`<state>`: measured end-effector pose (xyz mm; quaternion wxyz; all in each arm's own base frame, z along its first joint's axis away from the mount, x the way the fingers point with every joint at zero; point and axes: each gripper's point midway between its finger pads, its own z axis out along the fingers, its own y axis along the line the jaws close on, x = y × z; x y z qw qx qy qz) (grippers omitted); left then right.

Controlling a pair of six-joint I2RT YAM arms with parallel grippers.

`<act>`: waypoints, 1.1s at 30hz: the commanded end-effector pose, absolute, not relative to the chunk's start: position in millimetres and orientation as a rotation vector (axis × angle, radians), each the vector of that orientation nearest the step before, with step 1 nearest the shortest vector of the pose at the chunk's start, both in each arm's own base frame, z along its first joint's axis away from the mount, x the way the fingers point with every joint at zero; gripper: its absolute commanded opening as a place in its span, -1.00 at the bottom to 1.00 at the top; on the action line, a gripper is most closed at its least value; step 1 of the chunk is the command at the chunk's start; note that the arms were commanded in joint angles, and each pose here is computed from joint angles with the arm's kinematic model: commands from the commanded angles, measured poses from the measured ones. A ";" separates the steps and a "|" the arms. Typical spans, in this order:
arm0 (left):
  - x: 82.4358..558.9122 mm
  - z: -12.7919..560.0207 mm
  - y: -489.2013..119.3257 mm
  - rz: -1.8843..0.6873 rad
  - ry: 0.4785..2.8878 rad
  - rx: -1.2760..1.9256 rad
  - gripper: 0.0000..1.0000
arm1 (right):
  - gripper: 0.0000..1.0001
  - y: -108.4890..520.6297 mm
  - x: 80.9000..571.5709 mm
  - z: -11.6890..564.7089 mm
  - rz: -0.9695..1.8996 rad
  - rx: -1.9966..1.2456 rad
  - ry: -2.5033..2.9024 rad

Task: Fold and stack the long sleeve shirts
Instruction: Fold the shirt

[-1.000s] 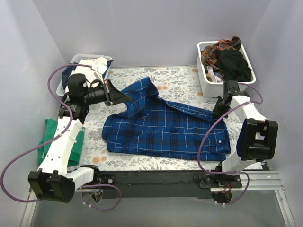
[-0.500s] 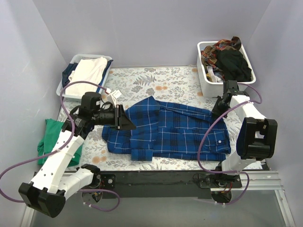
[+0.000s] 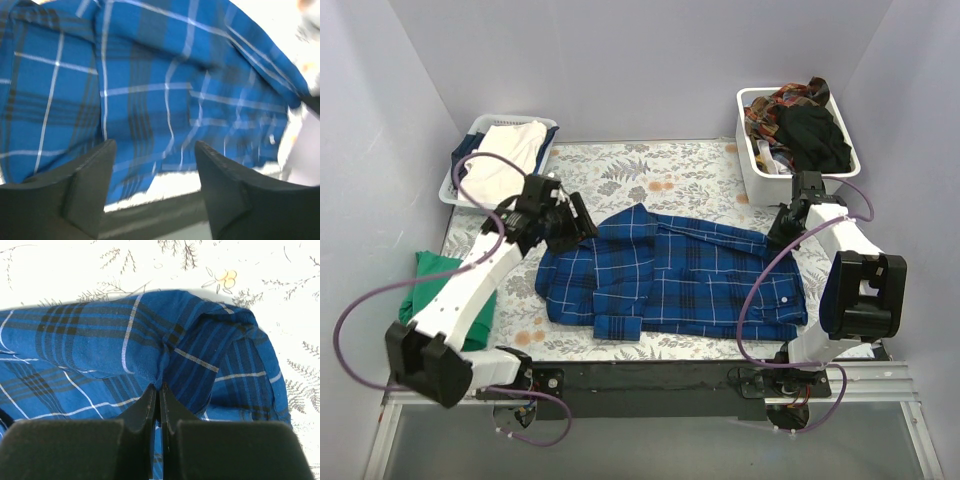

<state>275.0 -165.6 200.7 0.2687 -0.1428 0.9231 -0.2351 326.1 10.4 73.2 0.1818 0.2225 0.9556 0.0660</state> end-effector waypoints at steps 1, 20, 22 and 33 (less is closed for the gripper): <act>310.6 181.2 -156.3 -0.476 2.481 -0.551 0.14 | -0.81 10.4 329.1 85.3 0.202 0.607 2.642; 345.0 71.4 -109.3 -0.296 2.581 -0.902 -0.40 | -0.80 19.2 331.7 93.4 0.273 0.569 2.621; 353.7 69.4 -107.0 -0.307 2.560 -0.929 -0.36 | -0.79 19.9 331.6 94.0 0.279 0.565 2.620; 380.5 74.3 -110.6 -0.356 2.503 -0.944 -0.27 | -0.78 23.1 330.5 99.1 0.304 0.543 2.613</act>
